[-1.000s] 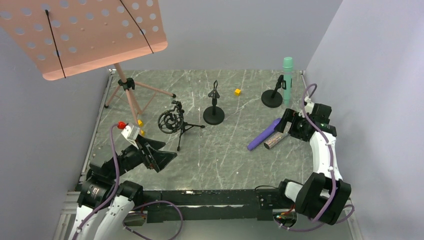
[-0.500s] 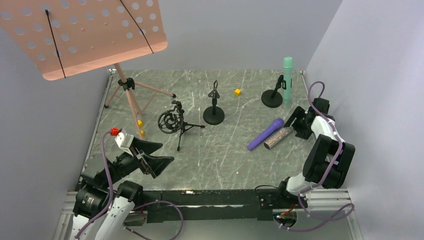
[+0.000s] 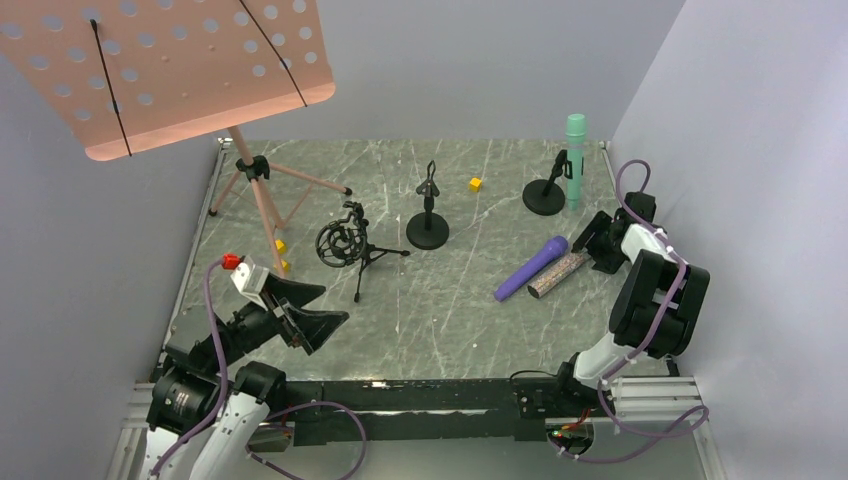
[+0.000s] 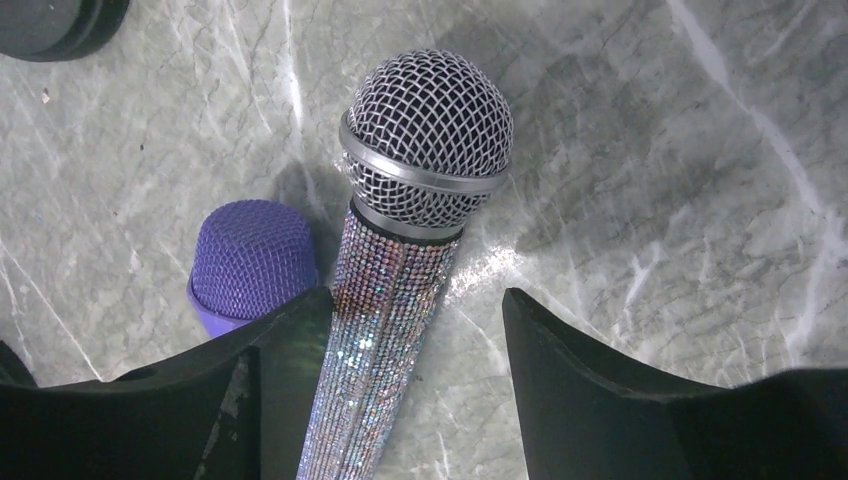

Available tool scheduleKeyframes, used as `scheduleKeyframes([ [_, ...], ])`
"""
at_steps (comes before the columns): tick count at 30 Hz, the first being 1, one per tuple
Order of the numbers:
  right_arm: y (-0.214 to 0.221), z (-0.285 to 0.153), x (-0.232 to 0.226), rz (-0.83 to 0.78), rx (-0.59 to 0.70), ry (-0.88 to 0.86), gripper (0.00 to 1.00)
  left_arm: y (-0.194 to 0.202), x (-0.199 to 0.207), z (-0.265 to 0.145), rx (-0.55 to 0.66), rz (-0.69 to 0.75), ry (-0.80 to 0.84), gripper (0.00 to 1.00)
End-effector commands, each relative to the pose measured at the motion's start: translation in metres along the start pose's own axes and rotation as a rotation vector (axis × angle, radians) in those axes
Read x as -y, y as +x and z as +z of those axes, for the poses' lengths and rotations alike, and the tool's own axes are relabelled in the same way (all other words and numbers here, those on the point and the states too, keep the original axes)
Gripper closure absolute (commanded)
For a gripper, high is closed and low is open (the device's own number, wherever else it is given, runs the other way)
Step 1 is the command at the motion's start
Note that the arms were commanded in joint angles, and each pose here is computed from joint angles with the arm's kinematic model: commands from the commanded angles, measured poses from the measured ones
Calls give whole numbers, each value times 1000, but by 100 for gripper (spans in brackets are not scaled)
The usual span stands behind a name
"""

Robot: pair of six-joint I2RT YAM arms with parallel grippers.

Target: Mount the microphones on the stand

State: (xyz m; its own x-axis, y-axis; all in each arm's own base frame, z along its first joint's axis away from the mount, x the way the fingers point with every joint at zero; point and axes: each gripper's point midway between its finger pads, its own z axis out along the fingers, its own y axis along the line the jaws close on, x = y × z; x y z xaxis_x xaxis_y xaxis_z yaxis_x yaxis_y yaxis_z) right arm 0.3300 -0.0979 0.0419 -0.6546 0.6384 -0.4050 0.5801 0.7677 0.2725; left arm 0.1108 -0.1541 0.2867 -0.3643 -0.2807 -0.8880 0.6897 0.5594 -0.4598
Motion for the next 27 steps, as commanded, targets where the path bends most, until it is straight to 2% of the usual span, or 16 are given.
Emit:
scheduleKeyframes([
  [1, -25, 3, 2, 18, 66, 37, 33, -12, 8, 2, 20, 9, 27, 1],
  [9, -21, 12, 3, -28, 45, 88, 36, -14, 10, 1, 24, 17, 31, 1],
  [15, -13, 21, 6, -34, -1, 109, 31, -13, 12, 0, 27, 20, 43, 1],
  [18, -11, 23, 6, -27, -10, 103, 32, -15, 15, -1, 27, 26, 55, 1],
  [21, -15, 17, 6, -26, 23, 96, 38, -18, 19, -2, 32, 32, 69, 1],
  [27, -31, -7, 1, 4, 116, 14, 62, -22, 29, -3, 42, 30, 112, 1],
])
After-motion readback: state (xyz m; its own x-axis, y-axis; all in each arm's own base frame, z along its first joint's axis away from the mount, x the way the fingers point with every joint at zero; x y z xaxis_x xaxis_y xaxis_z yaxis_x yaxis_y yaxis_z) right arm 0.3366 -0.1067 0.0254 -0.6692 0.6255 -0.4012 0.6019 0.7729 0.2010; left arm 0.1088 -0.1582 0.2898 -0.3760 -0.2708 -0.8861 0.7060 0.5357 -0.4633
